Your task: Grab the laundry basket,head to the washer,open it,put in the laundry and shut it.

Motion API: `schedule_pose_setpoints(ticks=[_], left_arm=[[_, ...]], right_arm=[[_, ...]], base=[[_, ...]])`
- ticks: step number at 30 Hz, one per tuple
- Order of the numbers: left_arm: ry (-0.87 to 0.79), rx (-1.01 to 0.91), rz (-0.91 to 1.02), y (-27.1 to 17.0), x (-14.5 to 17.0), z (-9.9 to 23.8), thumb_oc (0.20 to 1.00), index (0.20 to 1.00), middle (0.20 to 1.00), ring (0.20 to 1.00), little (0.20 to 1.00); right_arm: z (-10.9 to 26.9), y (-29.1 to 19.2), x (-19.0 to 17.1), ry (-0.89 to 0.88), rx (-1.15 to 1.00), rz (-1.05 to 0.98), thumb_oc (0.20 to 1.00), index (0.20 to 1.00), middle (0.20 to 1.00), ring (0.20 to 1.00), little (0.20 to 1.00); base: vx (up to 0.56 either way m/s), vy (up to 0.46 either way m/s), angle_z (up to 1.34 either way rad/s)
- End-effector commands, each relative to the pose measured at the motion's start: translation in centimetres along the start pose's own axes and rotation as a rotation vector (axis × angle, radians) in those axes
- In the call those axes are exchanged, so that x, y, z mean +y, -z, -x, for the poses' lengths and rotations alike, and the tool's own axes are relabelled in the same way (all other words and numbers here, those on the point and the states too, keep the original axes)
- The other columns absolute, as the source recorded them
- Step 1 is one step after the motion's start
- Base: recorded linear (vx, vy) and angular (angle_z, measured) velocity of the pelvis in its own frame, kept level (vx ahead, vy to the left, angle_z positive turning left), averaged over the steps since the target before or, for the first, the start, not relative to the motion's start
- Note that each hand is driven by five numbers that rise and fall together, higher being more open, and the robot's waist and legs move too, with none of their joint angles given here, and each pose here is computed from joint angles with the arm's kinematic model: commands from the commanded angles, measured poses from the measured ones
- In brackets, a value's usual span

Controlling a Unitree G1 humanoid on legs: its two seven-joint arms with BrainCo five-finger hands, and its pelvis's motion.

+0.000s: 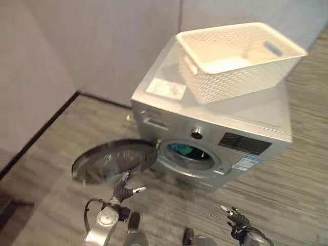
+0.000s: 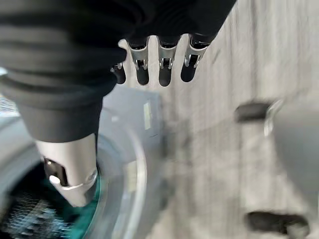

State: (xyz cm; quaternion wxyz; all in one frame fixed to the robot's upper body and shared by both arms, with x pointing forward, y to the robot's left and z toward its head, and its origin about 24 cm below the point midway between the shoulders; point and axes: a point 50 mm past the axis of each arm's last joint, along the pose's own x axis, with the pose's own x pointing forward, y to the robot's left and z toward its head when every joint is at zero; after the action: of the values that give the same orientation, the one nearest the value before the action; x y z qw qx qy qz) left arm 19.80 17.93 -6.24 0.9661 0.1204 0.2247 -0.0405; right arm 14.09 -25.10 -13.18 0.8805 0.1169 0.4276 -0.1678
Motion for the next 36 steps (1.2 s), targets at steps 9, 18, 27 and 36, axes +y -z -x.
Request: schedule_pose_setpoints(ticks=[9, 18, 27, 36], left_arm=[[-0.065, -0.182, -0.003, -3.8, 2.3, 0.0, 1.000, 1.000, 1.000, 1.000, 1.000], [-0.547, -0.399, -0.075, -9.2, 9.7, -0.1, 1.000, 1.000, 1.000, 1.000, 1.000], [-0.971, -0.344, -0.551, -20.3, 23.1, -1.6, 1.000, 1.000, 1.000, 1.000, 1.000], [-1.021, -0.172, -0.503, -25.5, 27.2, -1.2, 1.000, 1.000, 1.000, 1.000, 1.000]], right_arm=[[0.2, 0.2, -1.1, 0.091, -0.034, -0.143, 1.000, 1.000, 1.000, 1.000, 1.000], [0.5, 2.8, 2.1, 0.003, 0.035, -0.130, 1.000, 1.000, 1.000, 1.000, 1.000], [-0.2, -2.2, 3.9, -0.118, -0.133, -0.023, 1.000, 1.000, 1.000, 1.000, 1.000], [0.0, -5.6, 4.3, -0.161, -0.259, -0.039, 1.000, 1.000, 1.000, 1.000, 1.000]], base=[[-0.01, 0.172, 0.27], [0.06, 0.119, -0.05], [-0.09, 0.048, -0.09], [-0.06, 0.019, 0.04]])
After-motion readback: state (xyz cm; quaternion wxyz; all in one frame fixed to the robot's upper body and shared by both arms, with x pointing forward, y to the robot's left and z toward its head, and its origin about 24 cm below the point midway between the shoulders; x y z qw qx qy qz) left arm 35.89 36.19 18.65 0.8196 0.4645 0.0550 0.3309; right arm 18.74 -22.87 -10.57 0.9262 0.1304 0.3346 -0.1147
